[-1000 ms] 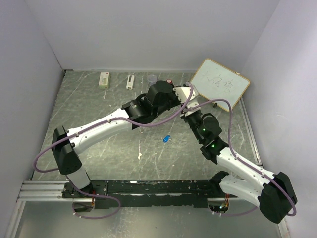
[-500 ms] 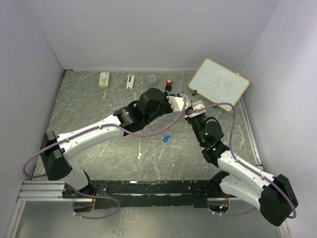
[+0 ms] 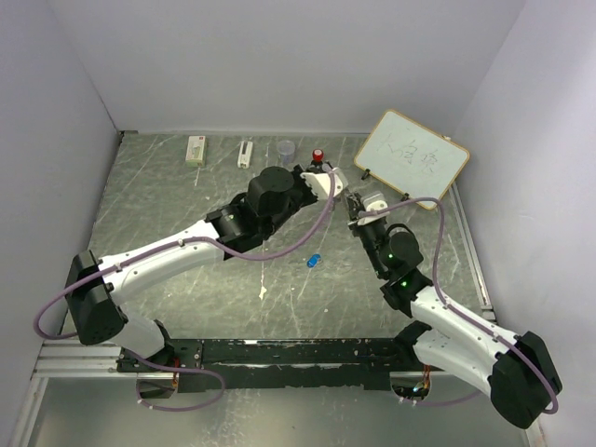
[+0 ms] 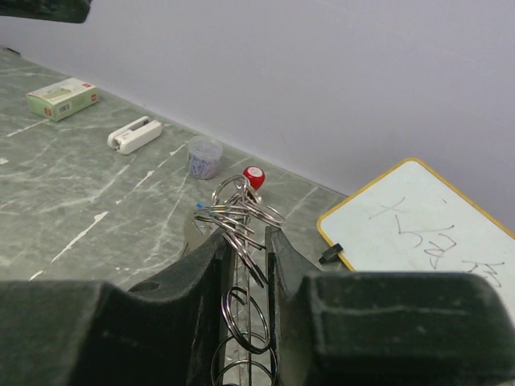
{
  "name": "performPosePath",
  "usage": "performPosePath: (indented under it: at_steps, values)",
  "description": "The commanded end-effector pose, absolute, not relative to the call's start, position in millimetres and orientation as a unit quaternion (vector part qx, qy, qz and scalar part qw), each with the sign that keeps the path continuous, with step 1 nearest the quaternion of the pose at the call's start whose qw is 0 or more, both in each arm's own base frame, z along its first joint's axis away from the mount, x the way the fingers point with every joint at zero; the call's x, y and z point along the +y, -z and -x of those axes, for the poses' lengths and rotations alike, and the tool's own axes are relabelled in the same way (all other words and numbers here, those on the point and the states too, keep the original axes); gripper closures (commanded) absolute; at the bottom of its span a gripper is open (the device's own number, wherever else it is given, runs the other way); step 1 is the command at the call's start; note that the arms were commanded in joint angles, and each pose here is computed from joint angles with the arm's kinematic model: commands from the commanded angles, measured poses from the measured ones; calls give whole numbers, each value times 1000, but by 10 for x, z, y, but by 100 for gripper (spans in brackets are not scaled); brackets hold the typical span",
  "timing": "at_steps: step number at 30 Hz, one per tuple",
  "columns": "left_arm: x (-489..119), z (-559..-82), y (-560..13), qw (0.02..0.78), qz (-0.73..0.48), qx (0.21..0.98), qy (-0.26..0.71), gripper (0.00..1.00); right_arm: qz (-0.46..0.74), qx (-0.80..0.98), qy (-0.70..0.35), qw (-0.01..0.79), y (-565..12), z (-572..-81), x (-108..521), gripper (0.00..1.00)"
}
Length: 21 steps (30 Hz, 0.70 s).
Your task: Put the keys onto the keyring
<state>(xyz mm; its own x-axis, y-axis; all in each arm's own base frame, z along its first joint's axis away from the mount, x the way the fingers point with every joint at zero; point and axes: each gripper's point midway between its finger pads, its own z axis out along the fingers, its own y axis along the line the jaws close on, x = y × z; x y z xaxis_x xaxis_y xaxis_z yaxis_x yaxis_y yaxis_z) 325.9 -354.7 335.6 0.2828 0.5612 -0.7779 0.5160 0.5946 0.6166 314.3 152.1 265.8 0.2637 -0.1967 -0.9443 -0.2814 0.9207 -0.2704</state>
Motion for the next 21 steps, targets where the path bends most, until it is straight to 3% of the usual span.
performPosePath:
  at_steps: [1,4,9,21]
  values:
    - [-3427,-3309,-3529,689,-368,622,51,90,203,559,-64,802,-2922,-3024,1598,100]
    - [-3415,-3259,-3473,688,-350,626,110,69,221,553,-83,799,-2921,-2982,1681,100]
    - [-3380,-3083,-3368,694,-335,612,177,54,245,539,-114,798,-2941,-2914,1800,100]
    - [-3378,-2381,-3100,677,-383,531,335,49,269,523,-168,791,-3005,-2852,2011,100]
